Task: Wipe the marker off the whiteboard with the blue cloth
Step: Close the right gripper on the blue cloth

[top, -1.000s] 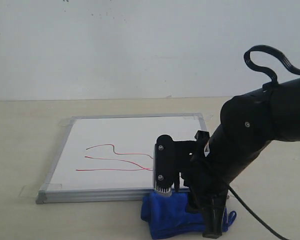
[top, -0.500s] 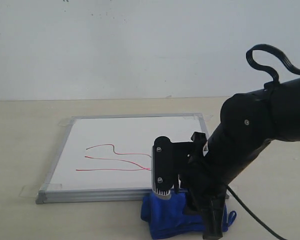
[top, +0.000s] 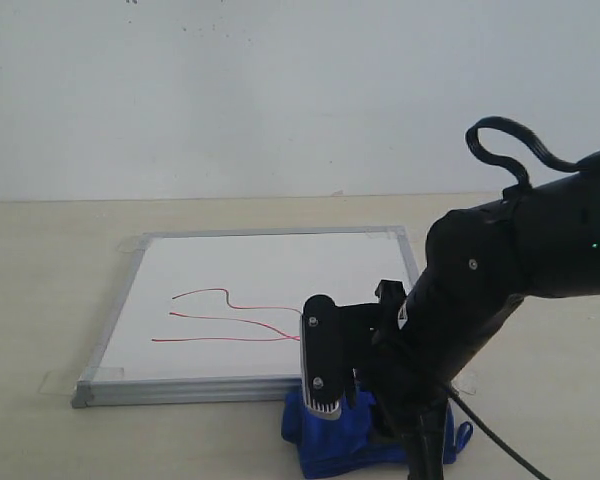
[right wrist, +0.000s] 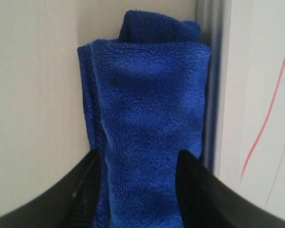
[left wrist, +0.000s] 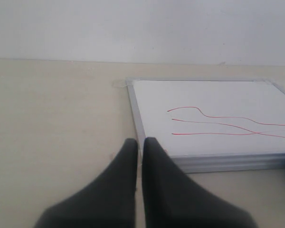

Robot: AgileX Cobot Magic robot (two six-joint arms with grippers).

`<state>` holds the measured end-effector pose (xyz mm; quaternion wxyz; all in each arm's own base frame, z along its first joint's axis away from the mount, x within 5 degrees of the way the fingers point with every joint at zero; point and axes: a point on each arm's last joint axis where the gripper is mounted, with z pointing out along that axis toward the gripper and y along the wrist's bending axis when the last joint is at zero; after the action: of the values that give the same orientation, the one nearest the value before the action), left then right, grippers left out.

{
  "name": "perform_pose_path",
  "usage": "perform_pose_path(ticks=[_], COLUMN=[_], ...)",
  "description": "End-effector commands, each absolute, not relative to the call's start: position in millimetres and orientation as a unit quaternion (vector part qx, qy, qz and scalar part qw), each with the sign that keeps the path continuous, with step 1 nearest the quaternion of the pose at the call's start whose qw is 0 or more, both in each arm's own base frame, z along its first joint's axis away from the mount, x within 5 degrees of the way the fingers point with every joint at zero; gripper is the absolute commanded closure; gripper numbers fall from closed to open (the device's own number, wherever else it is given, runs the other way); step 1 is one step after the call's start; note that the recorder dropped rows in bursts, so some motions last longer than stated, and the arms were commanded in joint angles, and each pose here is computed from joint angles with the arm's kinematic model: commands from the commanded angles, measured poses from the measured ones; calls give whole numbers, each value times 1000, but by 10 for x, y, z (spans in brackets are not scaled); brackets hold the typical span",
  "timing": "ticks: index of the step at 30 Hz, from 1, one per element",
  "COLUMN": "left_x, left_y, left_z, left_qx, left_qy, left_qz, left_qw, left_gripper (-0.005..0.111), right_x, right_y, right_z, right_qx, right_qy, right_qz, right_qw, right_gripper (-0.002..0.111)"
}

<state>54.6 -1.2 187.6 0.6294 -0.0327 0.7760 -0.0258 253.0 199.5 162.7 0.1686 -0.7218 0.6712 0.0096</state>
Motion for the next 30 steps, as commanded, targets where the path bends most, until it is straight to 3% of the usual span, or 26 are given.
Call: perform_pose_path(ticks=[1,10,19,30], left_x=[545,545,545,545], left_y=[-9,-9,-9,-9], left_z=[1863,1863,1863,1863], left_qx=[-30,-30,-30,-30], left_qy=[777,777,777,777], left_qz=[-21,-21,-21,-21], left_qw=[629,629,629,629], left_gripper=[103,103,103,103], right_x=[2542,2565,2637,2609], right_y=[2047,2062,2103,2087], right_z=[1643,1404,1416,1404], right_qx=[-727,-731,-723,-723], right_qy=[661,664,662,668], right_qz=[2,6,-7,-1], right_qw=[187,155,198,180], right_gripper=[61,61,61,61])
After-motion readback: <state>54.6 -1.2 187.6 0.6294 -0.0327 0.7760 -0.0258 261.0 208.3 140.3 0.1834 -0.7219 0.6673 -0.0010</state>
